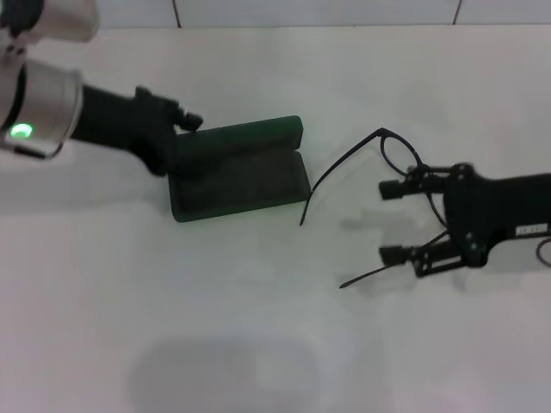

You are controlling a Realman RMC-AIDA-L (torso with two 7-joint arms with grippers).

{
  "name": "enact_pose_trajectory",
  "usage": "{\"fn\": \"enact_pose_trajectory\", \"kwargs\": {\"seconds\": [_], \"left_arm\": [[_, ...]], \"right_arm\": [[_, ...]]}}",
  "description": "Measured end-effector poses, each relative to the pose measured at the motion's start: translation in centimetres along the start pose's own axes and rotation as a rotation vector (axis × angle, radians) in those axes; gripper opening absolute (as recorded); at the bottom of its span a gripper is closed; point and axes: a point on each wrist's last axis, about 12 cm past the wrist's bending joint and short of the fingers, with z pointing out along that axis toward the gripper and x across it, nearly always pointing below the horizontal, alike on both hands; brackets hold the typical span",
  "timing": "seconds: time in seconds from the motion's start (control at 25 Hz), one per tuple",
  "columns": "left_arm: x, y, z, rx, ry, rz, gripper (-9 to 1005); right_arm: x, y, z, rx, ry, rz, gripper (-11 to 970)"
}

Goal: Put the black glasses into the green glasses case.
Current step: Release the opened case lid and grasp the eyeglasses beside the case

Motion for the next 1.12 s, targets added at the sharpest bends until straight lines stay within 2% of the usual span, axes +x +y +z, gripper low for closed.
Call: {"fn": "enact_pose_trajectory", "kwargs": {"seconds": [0.16, 0.32, 0.44, 0.56, 0.68, 0.8, 0.96, 1.12], "left_arm": [[4.7, -2.4, -0.7, 0.050, -0.058, -0.133, 704], [8.2, -4.6, -2.0, 0.052, -0.175, -0.171, 808], [10.0, -5.6, -2.7, 0.041, -0.235, -0.176, 884], [11.2, -6.2, -2.8, 0.061, -0.232, -0.190, 882], [11.8, -6.6, -2.7, 0.085, -0.226, -0.197, 880], [12.3, -6.9, -2.7, 0.090, -0.223, -0.189, 880], [12.5, -7.0, -2.6, 0.094, -0.210, -0.180, 880], [12.5, -7.1, -2.5, 0.098, -0.205, -0.172, 881]], "right_arm": [[-1.2, -1.2, -2.1, 0.077, -0.021, 0.116, 858], [-3.7, -2.8, -5.1, 0.144, 0.027, 0.232, 858], [-5.7, -4.4, -6.6, 0.180, 0.099, 0.357, 858], [-7.2, -6.1, -7.2, 0.241, 0.207, 0.508, 858], [-7.6, -7.7, -6.5, 0.319, 0.339, 0.657, 857], [-8.0, -9.0, -3.9, 0.350, 0.461, 0.771, 857], [-8.5, -9.6, -0.3, 0.348, 0.549, 0.791, 857], [-8.5, -9.9, 1.9, 0.396, 0.622, 0.775, 857]]}}
